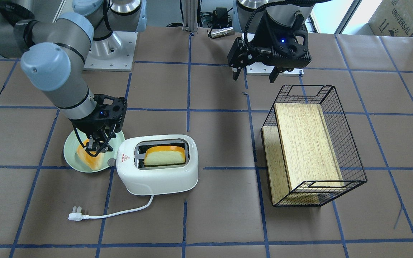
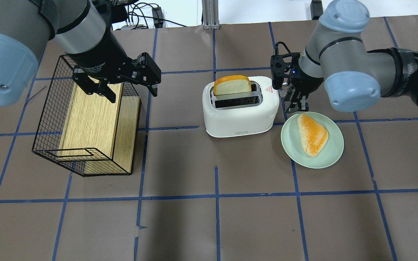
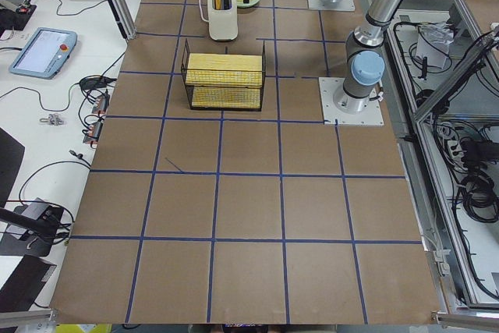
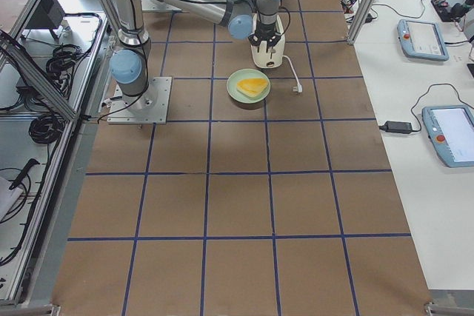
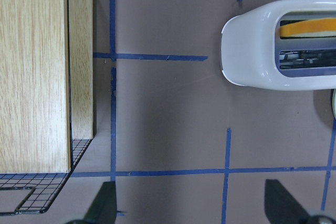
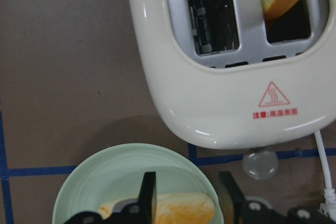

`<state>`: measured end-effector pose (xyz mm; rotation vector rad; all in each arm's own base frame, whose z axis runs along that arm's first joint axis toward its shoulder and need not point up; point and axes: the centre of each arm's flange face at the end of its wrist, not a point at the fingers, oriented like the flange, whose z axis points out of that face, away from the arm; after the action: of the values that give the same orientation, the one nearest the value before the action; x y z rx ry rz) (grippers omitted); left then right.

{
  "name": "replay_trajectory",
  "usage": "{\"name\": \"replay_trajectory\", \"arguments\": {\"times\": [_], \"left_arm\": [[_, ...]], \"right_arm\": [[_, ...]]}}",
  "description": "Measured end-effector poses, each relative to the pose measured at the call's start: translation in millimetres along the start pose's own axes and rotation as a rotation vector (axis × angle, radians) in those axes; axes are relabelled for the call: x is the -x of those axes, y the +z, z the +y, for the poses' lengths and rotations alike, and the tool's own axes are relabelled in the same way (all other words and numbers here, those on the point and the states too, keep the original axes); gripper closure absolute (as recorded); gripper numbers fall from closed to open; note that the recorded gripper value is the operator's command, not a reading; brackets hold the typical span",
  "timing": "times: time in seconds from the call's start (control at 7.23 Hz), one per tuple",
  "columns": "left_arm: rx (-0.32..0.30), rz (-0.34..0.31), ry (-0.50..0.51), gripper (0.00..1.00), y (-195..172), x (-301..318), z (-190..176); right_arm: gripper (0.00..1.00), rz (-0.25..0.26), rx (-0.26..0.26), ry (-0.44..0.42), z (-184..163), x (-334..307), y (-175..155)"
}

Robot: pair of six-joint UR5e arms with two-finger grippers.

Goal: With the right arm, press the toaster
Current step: 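Lift the right gripper up off the toaster lever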

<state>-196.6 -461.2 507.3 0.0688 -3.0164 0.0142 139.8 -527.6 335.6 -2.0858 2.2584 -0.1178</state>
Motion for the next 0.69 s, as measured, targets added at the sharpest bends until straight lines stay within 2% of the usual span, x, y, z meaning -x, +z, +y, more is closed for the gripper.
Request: {"name": "replay_trajectory", "arguments": {"times": [0.14, 0.28, 0.41, 0.69], "left_arm": [[0.0, 0.0, 0.0, 0.0, 0.0, 0.1, -0.1], [0.0, 0.0, 0.0, 0.0, 0.1, 0.3, -0.1], [0.0, 0.0, 0.0, 0.0, 0.2, 0.3, -0.1], [0.001, 0.0, -0.001, 0.0, 0.3, 0.4, -0.2]], "right_arm": [[0.0, 0.005, -0.001, 0.041, -1.4, 16.6, -26.8], [0.0, 0.034, -0.006, 0.101, -2.3, 32.2, -53.7], [0.0, 0.067, -0.012, 0.229, -2.2, 45.7, -76.3], [0.0, 0.078, 0.013, 0.66, 3.2, 65.3, -103.8]]}}
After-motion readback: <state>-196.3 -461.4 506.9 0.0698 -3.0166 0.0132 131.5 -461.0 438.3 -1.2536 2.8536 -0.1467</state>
